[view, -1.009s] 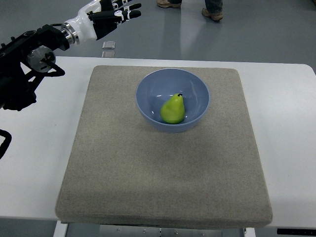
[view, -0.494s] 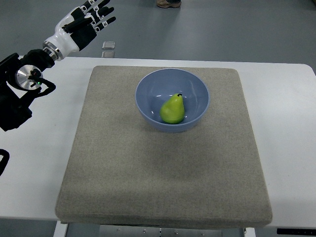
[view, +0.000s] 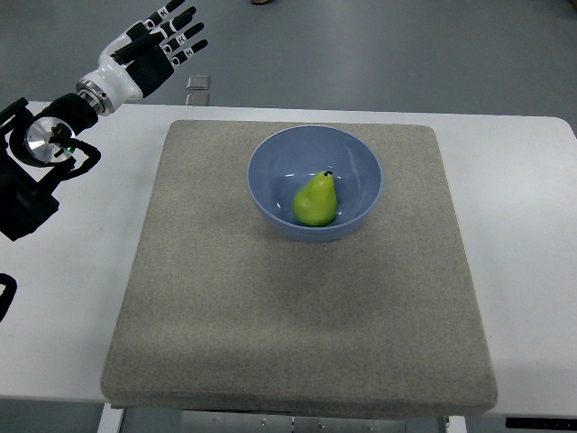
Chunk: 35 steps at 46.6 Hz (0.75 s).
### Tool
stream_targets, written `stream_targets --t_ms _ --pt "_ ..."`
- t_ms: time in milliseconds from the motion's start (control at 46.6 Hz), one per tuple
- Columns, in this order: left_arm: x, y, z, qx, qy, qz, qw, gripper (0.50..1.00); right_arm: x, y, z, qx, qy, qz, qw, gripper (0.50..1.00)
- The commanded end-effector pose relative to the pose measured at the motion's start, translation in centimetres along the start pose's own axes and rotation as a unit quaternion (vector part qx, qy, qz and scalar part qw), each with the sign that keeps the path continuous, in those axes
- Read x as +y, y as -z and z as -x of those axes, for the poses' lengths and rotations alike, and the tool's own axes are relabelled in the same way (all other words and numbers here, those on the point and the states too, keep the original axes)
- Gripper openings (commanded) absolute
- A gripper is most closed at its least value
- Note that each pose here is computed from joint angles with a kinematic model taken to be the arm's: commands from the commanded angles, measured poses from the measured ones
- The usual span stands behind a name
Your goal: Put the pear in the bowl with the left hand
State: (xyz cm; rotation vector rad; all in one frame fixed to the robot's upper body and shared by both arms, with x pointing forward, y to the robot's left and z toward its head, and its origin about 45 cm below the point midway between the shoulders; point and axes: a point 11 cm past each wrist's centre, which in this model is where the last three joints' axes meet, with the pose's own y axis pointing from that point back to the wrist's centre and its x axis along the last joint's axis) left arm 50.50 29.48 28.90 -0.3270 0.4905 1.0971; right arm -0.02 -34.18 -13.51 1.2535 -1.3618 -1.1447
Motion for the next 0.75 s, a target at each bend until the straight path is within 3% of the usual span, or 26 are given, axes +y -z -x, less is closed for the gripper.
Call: stream_targets --t_ms 0,730 --pt "0.11 0.11 -0.13 0.001 -0.001 -0.005 1.0 0.996 0.0 0.0 0.0 0.0 0.0 0.0 1.0 0.926" --pt "0.78 0.36 -0.95 0.007 -0.01 -0.006 1.0 0.996 -0.04 0.1 0.73 -0.002 0.015 -0.004 1.0 0.926"
